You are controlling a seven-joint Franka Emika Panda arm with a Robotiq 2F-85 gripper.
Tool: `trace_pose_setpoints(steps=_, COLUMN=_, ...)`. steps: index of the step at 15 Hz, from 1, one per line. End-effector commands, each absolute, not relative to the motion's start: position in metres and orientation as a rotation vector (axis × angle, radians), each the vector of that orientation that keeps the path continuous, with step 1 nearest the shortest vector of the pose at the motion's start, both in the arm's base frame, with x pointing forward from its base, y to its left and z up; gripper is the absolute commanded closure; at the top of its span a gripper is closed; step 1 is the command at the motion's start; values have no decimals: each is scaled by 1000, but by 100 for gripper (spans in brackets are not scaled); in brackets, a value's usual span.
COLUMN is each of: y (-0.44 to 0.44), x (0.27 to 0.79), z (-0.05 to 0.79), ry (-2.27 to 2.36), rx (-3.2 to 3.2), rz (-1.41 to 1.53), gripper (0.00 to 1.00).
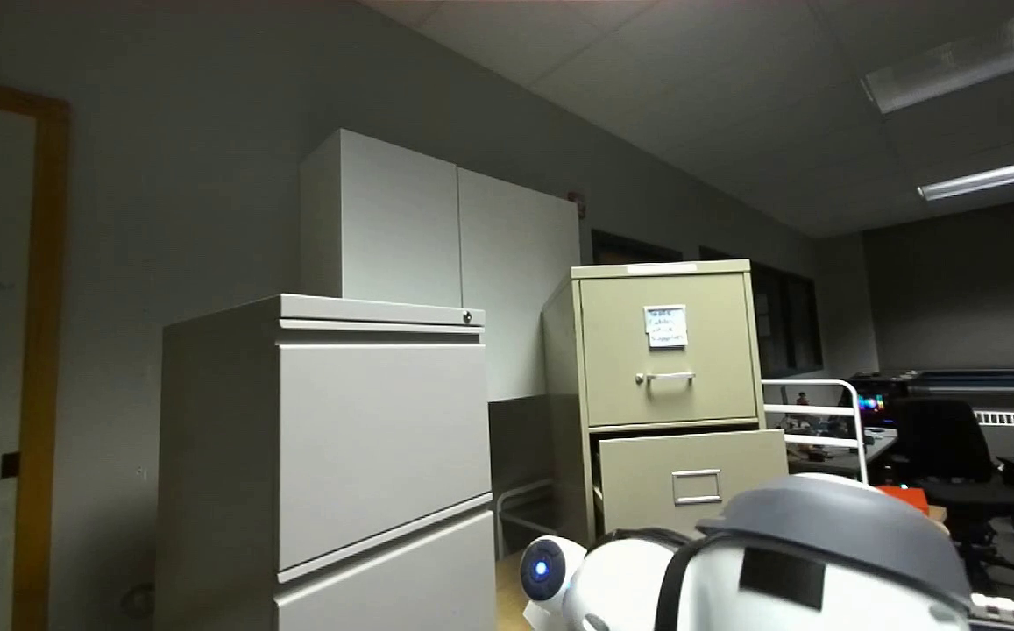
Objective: Close the bottom drawer of the beige file cabinet
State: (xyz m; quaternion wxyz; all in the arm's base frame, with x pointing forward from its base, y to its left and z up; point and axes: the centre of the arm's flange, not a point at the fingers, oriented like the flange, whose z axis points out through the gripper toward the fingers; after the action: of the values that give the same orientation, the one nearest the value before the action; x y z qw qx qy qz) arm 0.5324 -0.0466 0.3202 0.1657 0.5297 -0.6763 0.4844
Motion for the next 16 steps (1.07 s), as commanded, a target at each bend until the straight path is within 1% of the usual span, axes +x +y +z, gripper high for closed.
trace_pose_setpoints(steps=1, y=-65, x=592, z=326, ry=-1851, rx=1378, rz=1568, gripper=93)
trace_pose_setpoints(steps=5, y=-64, x=602, z=319, ry=-1801, rx=1330, rz=1605, gripper=93)
trace_pose_setpoints(steps=14, y=-55, x=606, z=313, ry=-1835, rx=1333, rz=1451, gripper=94)
trace_pose_setpoints(steps=16, y=-55, x=609, z=314, ry=-1846, rx=1363, rz=1460, gripper=94)
